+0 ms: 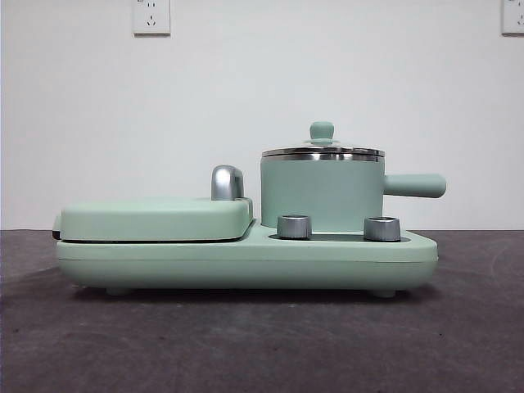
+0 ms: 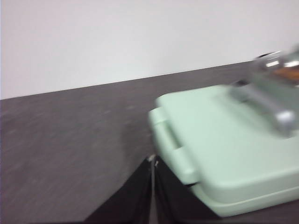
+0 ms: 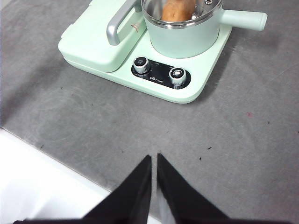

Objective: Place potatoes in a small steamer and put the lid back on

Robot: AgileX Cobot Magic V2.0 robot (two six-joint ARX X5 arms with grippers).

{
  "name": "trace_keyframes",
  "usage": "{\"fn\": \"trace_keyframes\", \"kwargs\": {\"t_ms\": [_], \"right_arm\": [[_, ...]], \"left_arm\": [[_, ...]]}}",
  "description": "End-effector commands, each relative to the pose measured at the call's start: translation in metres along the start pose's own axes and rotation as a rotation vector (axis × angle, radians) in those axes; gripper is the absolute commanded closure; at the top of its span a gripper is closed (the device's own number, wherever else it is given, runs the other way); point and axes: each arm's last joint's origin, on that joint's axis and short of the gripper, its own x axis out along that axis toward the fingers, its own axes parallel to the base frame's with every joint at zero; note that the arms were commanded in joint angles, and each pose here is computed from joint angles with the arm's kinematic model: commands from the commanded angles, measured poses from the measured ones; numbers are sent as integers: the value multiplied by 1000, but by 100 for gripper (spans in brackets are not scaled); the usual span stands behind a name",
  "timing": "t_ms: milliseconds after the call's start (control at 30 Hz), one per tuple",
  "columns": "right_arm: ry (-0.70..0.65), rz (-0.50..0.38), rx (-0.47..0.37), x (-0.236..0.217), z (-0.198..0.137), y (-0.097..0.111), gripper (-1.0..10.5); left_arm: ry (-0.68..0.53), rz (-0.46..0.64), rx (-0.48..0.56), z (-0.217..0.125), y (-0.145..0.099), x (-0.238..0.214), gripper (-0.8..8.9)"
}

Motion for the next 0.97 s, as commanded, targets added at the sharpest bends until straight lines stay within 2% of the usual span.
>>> {"fn": "trace_keyframes", "kwargs": {"t_ms": [33,233,367,967], "right_arm": [[69,-9,14,-3,-6,-1,931],[69,-9,14,-3,-6,-1,931],[69,-9,14,-3,-6,-1,931],[73,-9,15,-2,-7,-1,931]], "left_arm": [[-49,40,-5,-23,1,7,808],[-22,117,-126,-60,4,14,808],[24,120,-133,-73,3,17,808],[34,119,-134,-75,3,17,808]]}}
